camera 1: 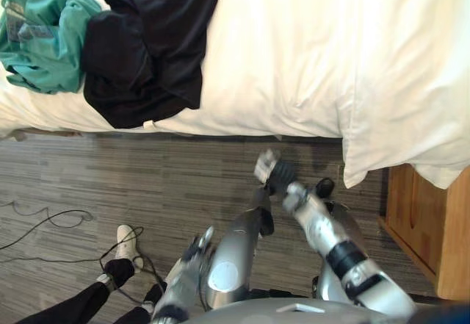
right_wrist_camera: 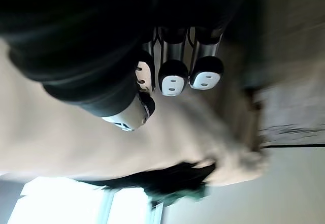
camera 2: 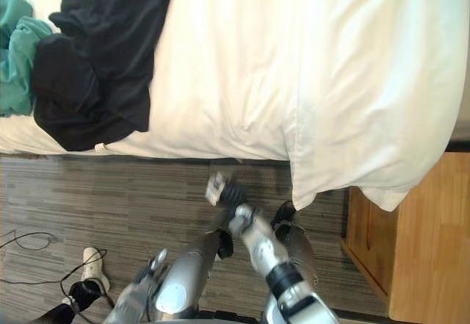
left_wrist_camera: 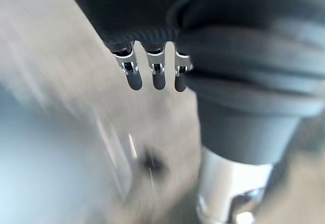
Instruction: Tidy the bed and pick cloth on bed and put in laundry
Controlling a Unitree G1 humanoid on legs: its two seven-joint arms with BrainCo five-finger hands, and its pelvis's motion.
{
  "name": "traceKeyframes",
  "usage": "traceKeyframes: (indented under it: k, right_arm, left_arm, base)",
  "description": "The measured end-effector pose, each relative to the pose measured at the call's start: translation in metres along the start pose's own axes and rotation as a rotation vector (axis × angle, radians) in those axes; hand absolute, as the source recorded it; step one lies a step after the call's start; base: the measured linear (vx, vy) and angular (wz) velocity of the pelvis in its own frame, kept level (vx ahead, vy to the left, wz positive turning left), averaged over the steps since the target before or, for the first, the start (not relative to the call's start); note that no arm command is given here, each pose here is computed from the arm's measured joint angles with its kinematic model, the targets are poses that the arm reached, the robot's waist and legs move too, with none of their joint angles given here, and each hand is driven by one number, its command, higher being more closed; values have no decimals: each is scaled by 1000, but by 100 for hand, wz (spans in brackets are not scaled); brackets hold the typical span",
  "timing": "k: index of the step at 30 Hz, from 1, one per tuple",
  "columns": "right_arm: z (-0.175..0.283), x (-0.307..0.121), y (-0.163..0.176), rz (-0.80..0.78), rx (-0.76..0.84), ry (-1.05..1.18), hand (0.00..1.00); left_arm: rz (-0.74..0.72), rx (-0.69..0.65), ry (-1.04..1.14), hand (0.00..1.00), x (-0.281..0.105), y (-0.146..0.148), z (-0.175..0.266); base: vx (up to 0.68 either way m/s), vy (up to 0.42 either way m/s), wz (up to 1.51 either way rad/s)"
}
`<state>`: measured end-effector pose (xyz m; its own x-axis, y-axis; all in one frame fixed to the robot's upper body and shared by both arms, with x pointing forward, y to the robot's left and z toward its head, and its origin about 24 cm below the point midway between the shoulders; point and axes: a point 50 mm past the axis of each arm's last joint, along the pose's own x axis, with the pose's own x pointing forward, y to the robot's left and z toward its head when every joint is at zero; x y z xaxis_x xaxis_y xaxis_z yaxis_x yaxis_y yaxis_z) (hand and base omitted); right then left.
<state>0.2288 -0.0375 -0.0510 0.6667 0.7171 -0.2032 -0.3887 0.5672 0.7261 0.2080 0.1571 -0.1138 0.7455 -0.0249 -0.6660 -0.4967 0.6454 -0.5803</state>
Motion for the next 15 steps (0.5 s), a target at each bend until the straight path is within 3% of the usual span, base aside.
traceKeyframes:
  k: [2,5,11,15]
  right_arm:
    - [-22,-4,0,2,0,96,0]
    - [-30,-15,-18,-112,-64,116,0]
    - [-30,-81,-95,-658,-347,199,0]
    - [-48,-136,-119,-853,-292,258,0]
  left_arm:
    - [-42,43,4,0,4,-16,1]
    - [4,96,15,0,3,-11,-4]
    - [195,337,31,0,-12,43,-1]
    - [258,428,93,0,-21,63,-10]
  base:
    - [22,2,-6]
    - [64,18,3]
    - [74,15,3]
    - [76,-19,22]
